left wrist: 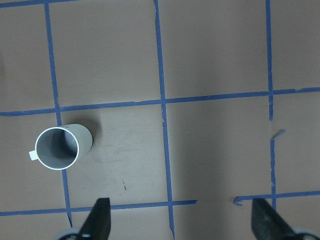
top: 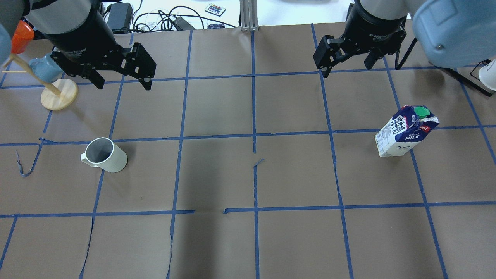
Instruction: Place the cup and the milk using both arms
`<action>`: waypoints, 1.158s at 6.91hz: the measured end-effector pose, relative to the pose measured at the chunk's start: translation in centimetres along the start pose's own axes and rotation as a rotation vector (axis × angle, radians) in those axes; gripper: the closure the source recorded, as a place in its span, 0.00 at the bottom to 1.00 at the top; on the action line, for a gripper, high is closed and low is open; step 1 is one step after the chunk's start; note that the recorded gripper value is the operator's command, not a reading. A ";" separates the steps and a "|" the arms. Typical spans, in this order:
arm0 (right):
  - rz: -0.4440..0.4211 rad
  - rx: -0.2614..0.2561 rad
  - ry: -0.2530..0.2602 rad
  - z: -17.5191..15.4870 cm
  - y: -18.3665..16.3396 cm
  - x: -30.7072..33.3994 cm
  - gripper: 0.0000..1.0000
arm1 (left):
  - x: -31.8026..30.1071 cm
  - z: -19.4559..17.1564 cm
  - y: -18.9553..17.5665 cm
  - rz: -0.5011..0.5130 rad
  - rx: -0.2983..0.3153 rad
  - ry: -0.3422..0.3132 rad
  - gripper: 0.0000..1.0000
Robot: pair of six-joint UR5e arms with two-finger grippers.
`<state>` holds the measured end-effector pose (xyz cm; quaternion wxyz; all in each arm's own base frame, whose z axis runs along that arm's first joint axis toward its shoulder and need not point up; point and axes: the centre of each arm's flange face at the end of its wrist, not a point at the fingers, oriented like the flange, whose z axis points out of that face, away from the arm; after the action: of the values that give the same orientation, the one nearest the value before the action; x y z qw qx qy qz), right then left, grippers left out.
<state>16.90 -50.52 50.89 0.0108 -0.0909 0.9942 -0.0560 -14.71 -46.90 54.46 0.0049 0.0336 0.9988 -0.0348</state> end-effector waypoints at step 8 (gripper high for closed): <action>0.031 -0.007 0.003 0.0 0.0 1.3 0.00 | -0.2 0.2 -0.1 -0.004 -0.004 0.001 0.00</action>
<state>15.63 -50.76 50.87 0.0097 -0.0753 0.9957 -0.0523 -14.50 -47.00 54.26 0.0045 0.0314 0.9990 -0.0327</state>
